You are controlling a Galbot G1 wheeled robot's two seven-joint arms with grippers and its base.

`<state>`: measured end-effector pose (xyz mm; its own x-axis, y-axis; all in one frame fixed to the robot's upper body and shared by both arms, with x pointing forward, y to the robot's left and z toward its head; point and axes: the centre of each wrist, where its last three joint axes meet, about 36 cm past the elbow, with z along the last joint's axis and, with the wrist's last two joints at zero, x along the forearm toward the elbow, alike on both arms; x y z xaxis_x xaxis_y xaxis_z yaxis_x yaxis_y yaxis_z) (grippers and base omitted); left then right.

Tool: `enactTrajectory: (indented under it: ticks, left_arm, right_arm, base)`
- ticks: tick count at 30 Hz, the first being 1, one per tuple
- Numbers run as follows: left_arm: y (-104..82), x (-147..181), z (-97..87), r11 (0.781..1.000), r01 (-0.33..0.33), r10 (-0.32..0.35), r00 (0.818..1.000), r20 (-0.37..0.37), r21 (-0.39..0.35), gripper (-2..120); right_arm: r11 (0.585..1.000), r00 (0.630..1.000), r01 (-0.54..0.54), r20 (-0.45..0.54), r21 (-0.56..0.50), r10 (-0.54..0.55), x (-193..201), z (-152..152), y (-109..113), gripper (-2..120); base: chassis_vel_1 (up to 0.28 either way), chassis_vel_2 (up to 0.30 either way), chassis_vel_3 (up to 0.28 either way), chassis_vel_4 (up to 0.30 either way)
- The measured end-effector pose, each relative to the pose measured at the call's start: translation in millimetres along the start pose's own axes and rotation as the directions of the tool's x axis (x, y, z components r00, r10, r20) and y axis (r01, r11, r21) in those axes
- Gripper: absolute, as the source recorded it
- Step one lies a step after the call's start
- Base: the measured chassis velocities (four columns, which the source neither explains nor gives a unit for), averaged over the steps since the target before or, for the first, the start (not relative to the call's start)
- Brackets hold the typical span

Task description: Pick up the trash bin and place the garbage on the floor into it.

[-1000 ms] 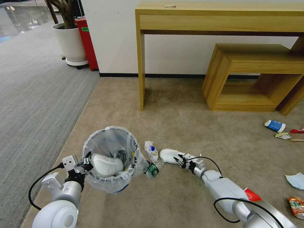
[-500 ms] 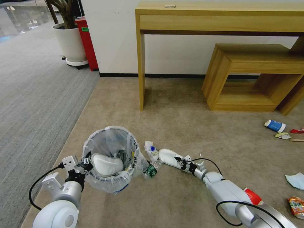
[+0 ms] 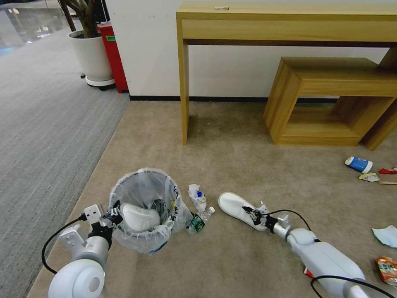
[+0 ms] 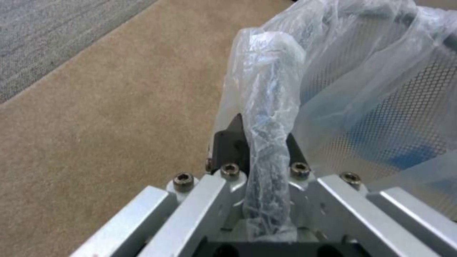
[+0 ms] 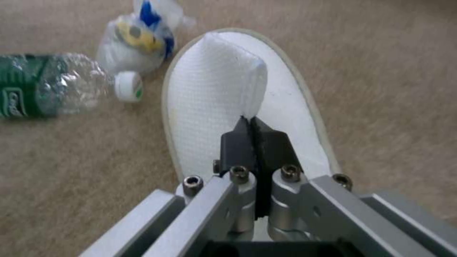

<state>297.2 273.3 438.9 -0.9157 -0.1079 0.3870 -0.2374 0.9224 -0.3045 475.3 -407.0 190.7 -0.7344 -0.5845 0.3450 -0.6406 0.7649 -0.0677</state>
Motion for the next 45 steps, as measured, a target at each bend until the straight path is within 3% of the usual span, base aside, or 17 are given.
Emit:
enactTrajectory:
  ticks: [7,19,24,36,45]
  left_arm:
    - [1.5,-4,5.4,1.0,0.008,-0.008,1.0,-0.018,-0.009,2]
    - [1.6,-8,9.2,1.0,0.009,-0.01,0.999,-0.034,-0.022,2]
    - [0.8,-10,12.2,1.0,0.008,-0.009,0.999,-0.043,-0.029,2]
    - [-3.4,-14,18.5,0.999,0.001,-0.003,0.998,-0.059,-0.032,2]
    - [-4.7,-18,25.2,0.999,0.002,-0.005,0.997,-0.079,-0.04,2]
  right_arm:
    - [1.0,0.996,-0.002,0.089,0.009,0.001,12,-17,-3,0]
    - [1.0,0.963,0.028,0.269,0.005,-0.028,16,-71,9,0]
    - [0.998,0.933,0.053,0.356,0.017,-0.055,20,-109,18,0]
    - [0.997,0.886,0.079,0.455,0.027,-0.082,27,-157,26,0]
    - [0.988,0.818,0.151,0.556,0.042,-0.149,15,-207,53,0]
  base:
    - [0.0,0.0,0.0,0.0]
    - [0.0,0.0,0.0,0.0]
    - [0.0,0.0,0.0,0.0]
    - [0.0,0.0,0.0,0.0]
    - [0.0,0.0,0.0,0.0]
